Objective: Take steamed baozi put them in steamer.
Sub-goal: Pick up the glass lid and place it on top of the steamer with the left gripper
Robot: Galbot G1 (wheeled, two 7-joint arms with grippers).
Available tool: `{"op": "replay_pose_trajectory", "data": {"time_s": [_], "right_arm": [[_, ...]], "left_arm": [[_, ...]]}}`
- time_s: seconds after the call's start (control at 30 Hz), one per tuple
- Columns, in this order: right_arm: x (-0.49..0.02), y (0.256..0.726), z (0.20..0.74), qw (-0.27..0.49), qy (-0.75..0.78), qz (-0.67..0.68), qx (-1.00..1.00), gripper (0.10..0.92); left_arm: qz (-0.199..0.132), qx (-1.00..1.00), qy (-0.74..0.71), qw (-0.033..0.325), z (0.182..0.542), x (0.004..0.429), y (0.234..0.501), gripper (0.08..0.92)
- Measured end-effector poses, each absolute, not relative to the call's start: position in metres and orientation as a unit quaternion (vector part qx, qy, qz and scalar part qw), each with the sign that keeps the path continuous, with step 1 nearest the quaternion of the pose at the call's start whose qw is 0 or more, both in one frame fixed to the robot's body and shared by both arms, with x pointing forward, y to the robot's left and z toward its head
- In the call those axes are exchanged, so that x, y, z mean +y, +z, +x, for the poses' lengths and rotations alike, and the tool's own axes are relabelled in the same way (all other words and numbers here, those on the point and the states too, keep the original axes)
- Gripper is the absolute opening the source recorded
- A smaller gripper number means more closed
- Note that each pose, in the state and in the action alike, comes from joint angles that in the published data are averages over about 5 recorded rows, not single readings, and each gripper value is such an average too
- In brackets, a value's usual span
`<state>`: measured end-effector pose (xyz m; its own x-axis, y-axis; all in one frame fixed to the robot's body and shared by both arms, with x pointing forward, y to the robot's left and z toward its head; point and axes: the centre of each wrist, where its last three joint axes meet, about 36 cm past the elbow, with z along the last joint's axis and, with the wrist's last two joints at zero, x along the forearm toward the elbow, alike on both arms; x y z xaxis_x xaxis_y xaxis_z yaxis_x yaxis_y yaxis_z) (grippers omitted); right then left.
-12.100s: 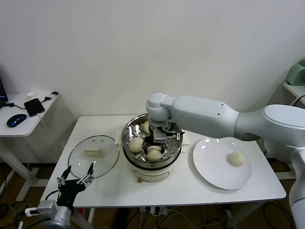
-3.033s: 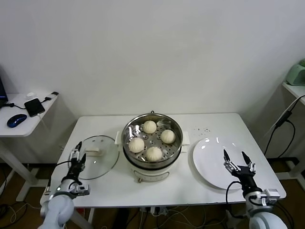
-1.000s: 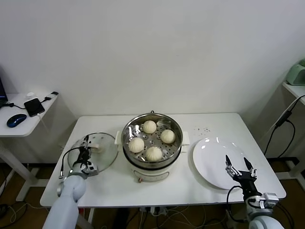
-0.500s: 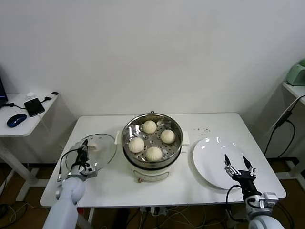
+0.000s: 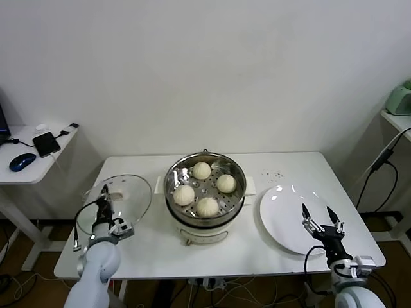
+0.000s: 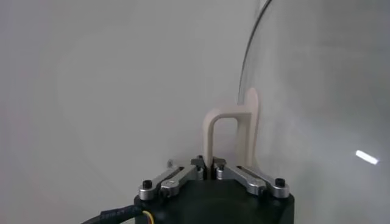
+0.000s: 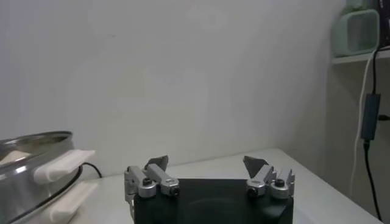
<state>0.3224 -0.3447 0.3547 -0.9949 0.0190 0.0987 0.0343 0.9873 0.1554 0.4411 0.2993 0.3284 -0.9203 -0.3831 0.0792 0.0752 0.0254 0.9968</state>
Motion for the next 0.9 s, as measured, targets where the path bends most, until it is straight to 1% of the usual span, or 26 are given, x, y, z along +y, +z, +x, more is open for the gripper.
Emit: {"op": "replay_pose_trajectory", "data": {"time_s": [0.23, 0.33, 0.43, 0.53, 0.63, 0.9], "right_arm": [[-0.345, 0.356, 0.324, 0.047, -0.081, -0.012, -0.996, 0.823], [-0.345, 0.356, 0.323, 0.049, -0.08, -0.012, -0.996, 0.823], [-0.345, 0.356, 0.323, 0.051, -0.078, -0.012, -0.996, 0.823], [-0.345, 0.356, 0.322, 0.051, -0.077, -0.013, -0.996, 0.823], [-0.346, 0.357, 0.32, 0.052, -0.076, -0.016, -0.996, 0.823], [-0.352, 0.355, 0.312, 0.054, -0.075, -0.032, -0.995, 0.823]], "left_arm": [[0.179, -0.675, -0.686, 0.202, 0.428, 0.268, 0.383, 0.155], [0.198, -0.676, -0.677, 0.214, 0.422, 0.253, 0.403, 0.155], [0.21, -0.683, -0.665, 0.219, 0.416, 0.235, 0.422, 0.155], [0.215, -0.692, -0.655, 0.217, 0.411, 0.215, 0.436, 0.155], [0.212, -0.703, -0.645, 0.212, 0.409, 0.192, 0.447, 0.155], [0.178, -0.742, -0.62, 0.183, 0.41, 0.135, 0.476, 0.155]]}}
